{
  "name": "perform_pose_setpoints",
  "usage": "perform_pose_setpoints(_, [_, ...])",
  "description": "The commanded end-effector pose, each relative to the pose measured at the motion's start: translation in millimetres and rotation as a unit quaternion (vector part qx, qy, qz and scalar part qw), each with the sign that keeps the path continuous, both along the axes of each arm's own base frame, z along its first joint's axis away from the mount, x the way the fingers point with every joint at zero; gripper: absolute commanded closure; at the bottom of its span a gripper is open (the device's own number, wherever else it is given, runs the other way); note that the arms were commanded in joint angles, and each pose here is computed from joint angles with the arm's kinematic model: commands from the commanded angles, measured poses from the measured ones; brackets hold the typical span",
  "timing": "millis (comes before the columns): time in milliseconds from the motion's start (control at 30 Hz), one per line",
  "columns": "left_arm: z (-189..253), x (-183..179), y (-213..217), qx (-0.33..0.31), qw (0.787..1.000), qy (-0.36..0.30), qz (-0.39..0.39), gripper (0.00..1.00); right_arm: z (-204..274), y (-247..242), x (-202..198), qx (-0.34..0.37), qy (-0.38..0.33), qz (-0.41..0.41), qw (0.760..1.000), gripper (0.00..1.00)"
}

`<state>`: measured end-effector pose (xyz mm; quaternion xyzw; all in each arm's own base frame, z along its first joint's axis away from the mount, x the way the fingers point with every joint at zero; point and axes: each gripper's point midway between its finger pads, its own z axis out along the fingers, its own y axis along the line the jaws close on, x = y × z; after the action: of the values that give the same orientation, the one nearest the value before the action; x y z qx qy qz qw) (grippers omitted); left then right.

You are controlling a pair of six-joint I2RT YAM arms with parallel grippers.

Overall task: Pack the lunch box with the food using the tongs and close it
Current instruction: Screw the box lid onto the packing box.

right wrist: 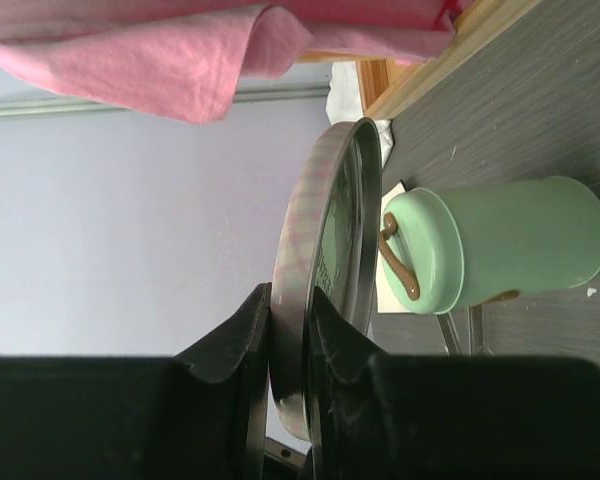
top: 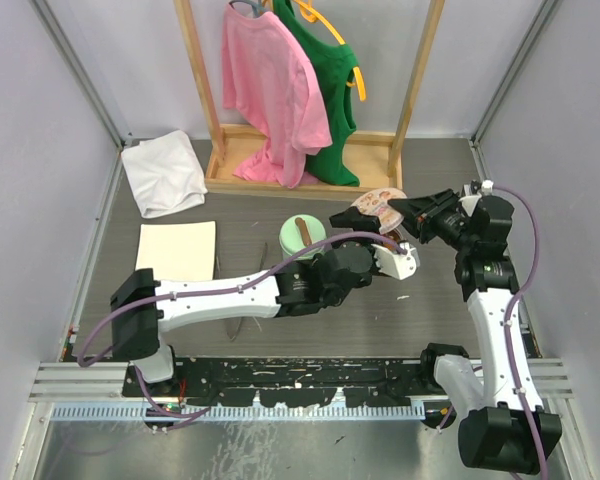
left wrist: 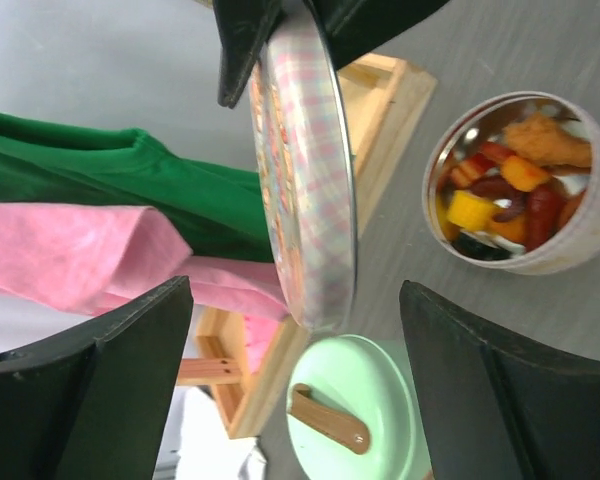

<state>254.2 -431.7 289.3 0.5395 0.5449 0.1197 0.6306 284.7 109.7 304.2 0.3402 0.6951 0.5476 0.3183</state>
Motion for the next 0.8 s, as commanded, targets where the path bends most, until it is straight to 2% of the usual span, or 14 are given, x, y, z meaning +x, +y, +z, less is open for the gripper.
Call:
perform_pose_setpoints(0, [6, -23, -1, -0.062, 0.993, 0.096, -0.030, 0.11, 13, -7, 13, -0.009, -0.062, -0.026, 0.998, 0.97])
perform_pose_setpoints(133, [-5, -42, 6, -0.096, 0.980, 0.167, -0.049, 0.01, -1, -17, 26, -0.025, -0.066, -0.054, 0.996, 0.99])
perform_pose_setpoints(267, [-19, -58, 13, -0.135, 0.957, 0.250, -0.060, 0.02, -13, -28, 39, -0.047, -0.074, -0.077, 0.993, 1.00])
perform_pose_setpoints(467, [-33, -65, 14, -0.199, 0.896, 0.389, -0.080, 0.02, -39, -54, 52, -0.088, -0.063, -0.099, 0.989, 0.99])
perform_pose_setpoints(567, [-39, -72, 3, -0.204, 0.877, 0.426, -0.093, 0.02, -49, -73, 54, -0.097, -0.058, -0.109, 0.988, 0.99])
perform_pose_setpoints(767, [-73, -61, -18, -0.187, 0.856, 0.479, -0.054, 0.02, -73, -98, 55, -0.108, -0.038, -0.111, 0.987, 0.99])
